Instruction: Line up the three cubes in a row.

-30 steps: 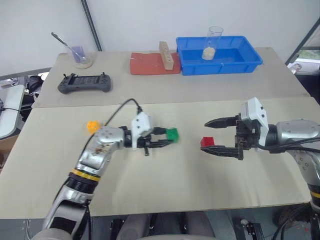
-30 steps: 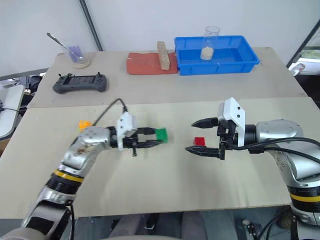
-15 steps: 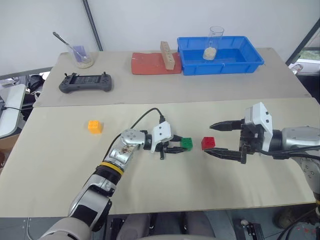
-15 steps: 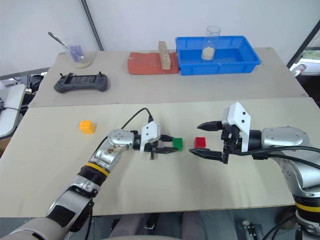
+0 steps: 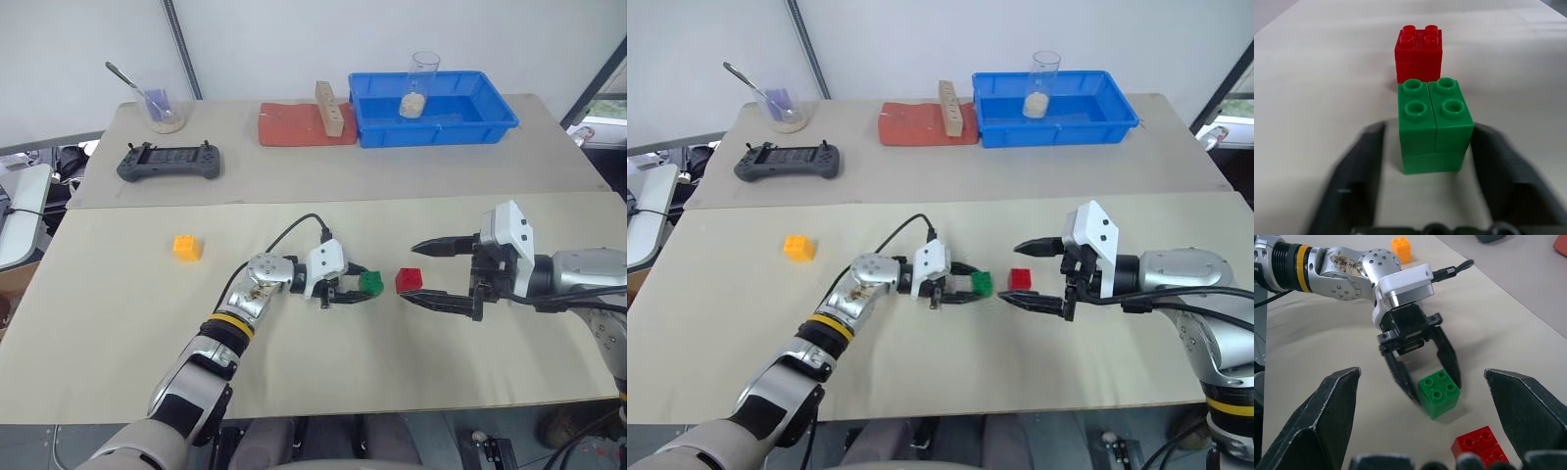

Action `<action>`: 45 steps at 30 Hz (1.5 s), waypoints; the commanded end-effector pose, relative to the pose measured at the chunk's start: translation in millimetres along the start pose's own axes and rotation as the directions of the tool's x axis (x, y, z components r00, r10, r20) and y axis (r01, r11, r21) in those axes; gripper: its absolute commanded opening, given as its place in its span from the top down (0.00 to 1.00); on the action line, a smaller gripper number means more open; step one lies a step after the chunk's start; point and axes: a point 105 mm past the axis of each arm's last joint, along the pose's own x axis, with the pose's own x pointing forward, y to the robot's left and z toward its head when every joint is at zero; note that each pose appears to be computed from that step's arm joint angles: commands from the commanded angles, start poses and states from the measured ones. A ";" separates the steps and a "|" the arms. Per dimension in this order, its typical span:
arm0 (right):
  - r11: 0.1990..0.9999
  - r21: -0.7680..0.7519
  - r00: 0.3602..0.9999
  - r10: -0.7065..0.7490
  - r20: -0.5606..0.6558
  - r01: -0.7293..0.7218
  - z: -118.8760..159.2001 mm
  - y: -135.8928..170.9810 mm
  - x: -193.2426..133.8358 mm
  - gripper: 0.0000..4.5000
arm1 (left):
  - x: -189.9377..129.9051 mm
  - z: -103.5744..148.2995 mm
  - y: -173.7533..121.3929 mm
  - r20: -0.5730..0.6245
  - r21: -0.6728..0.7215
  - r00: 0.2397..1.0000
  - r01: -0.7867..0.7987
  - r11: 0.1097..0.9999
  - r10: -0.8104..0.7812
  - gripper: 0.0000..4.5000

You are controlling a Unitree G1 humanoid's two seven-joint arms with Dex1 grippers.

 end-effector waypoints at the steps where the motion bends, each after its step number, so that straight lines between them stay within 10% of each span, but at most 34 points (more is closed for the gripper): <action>1: 0.999 -0.042 1.000 0.001 0.018 0.000 11.1 -2.0 -2.7 0.00 | -5.9 18.3 9.2 0.036 0.054 0.999 -0.013 0.998 0.011 0.01; 12: 0.992 -0.055 0.986 0.123 0.116 -0.117 35.4 -2.0 27.5 0.00 | -118.9 58.0 26.0 0.052 0.057 0.909 -0.417 0.907 0.414 0.01; 21: 0.975 -0.059 0.942 0.224 0.250 -0.216 83.4 2.4 67.1 0.00 | -245.9 25.1 -3.7 -0.016 -0.052 0.281 -0.959 0.280 0.960 0.01; 26: 0.972 -0.063 0.929 0.234 0.286 -0.226 112.5 4.6 76.0 0.00 | -270.7 -2.7 -21.1 -0.105 -0.070 0.091 -0.994 0.084 0.990 0.01; 45: 0.989 -0.075 0.955 0.140 0.261 -0.125 122.3 4.2 69.7 0.00 | -254.3 -66.9 22.7 -0.204 -0.160 0.048 -0.987 0.015 0.978 0.06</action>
